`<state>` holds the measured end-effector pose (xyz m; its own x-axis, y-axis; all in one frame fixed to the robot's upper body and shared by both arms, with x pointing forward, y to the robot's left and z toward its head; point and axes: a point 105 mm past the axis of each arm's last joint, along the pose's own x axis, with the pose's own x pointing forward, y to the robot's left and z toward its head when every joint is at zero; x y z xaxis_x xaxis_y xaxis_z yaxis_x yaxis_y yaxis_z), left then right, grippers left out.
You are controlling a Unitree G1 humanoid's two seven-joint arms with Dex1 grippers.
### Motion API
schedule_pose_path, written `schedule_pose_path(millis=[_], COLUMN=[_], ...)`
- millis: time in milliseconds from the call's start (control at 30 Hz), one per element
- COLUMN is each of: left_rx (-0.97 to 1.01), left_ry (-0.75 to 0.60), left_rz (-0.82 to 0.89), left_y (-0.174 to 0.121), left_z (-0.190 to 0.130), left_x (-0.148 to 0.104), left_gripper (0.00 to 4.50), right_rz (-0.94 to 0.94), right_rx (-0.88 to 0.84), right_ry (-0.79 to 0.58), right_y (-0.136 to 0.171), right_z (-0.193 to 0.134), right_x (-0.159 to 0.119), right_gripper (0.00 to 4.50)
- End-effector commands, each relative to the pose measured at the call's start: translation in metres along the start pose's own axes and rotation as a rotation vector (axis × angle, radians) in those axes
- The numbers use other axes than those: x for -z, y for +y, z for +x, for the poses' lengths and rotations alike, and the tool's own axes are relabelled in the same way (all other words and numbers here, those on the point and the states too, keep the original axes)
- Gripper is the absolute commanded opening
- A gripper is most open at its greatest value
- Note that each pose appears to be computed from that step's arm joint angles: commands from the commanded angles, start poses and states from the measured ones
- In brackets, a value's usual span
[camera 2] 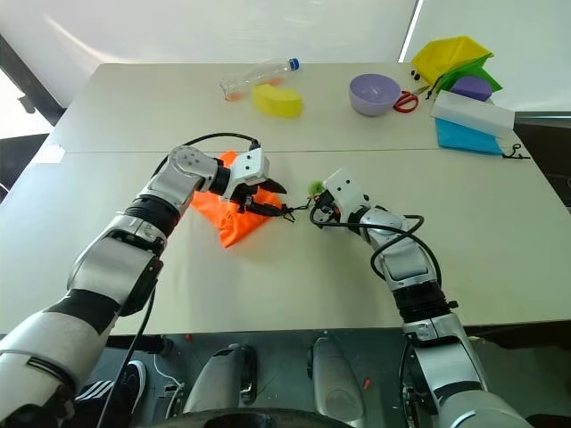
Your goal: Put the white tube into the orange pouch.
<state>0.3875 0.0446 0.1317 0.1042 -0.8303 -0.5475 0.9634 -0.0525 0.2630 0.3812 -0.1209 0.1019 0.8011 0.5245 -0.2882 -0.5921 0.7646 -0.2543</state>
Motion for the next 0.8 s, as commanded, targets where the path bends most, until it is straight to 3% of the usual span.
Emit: schedule_pose_path(millis=[33, 367, 433, 800], left_rx=[0.027, -0.009, -0.011, -0.005], left_ry=[0.058, 0.091, 0.08, 0.071], left_rz=[0.077, 0.121, 0.118, 0.083], left_y=[0.0008, 0.005, 0.005, 0.0036], left_z=[-0.0014, 0.0032, 0.0037, 0.0024], left_x=[-0.003, -0.0013, -0.0024, 0.0003], left_gripper=[2.75, 2.75, 2.24, 2.24], right_rz=[-0.024, -0.031, -0.032, -0.028], right_rx=[0.024, 0.035, 0.035, 0.035], right_ry=[-0.051, -0.05, -0.048, -0.042], right_y=[-0.0047, -0.0057, -0.0061, -0.0061], right_z=[-0.0042, -0.0053, -0.0051, -0.006], right_x=[-0.0152, -0.0146, -0.0143, -0.0122], right_gripper=[0.0, 0.0, 0.0, 0.0])
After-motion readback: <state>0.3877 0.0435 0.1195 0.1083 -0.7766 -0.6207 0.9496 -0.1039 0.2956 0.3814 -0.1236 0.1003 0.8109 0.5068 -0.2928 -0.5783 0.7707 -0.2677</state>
